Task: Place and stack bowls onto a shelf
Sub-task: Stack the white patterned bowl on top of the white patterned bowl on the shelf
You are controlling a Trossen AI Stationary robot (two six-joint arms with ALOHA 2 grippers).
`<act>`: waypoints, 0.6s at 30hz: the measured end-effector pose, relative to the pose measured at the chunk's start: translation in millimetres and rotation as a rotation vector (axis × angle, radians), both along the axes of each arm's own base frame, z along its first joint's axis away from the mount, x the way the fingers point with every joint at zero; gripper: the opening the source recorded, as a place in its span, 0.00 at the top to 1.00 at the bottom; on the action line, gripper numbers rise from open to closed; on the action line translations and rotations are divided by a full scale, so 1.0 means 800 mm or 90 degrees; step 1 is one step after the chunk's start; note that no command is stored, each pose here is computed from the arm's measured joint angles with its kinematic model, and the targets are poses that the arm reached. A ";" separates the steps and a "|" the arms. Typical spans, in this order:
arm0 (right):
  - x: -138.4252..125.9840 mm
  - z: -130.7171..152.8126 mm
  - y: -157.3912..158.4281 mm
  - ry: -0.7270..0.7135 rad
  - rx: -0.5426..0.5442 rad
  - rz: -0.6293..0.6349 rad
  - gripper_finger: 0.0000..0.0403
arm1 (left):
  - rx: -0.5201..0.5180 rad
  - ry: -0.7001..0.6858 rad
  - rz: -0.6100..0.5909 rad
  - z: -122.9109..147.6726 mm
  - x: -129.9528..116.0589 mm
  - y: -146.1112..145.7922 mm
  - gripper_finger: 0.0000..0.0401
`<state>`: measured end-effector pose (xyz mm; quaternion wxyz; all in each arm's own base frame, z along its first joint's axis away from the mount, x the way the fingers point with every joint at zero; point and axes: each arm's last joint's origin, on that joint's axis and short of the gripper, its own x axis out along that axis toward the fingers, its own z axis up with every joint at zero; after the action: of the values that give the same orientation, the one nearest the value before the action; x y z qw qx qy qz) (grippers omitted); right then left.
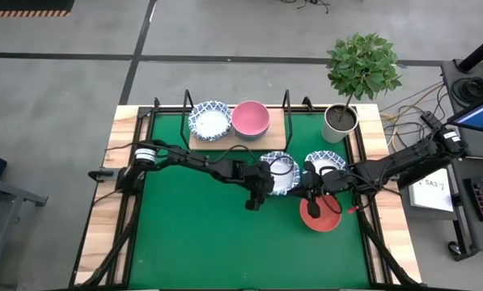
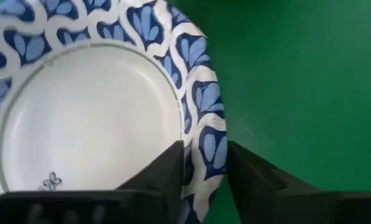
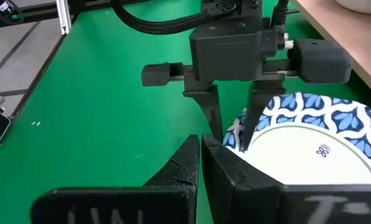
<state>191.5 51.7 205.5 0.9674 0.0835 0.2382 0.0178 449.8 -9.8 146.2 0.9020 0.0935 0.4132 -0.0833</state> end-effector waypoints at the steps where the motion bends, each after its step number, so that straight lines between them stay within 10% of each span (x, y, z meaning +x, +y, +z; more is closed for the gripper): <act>1: 0.000 0.000 0.000 0.000 0.000 0.000 0.98 | 0.000 0.000 0.000 0.000 0.000 0.000 0.79; 11: 0.000 0.000 0.000 0.000 0.000 0.000 0.98 | 0.001 0.030 -0.004 0.018 -0.012 -0.002 0.98; 18: 0.000 0.000 0.000 0.000 0.000 0.000 0.98 | 0.000 0.047 -0.018 0.107 -0.060 -0.006 1.00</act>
<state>191.4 51.6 205.4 0.9674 0.0835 0.2385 0.0178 402.1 -14.6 231.7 0.8849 0.0962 0.4449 -0.0991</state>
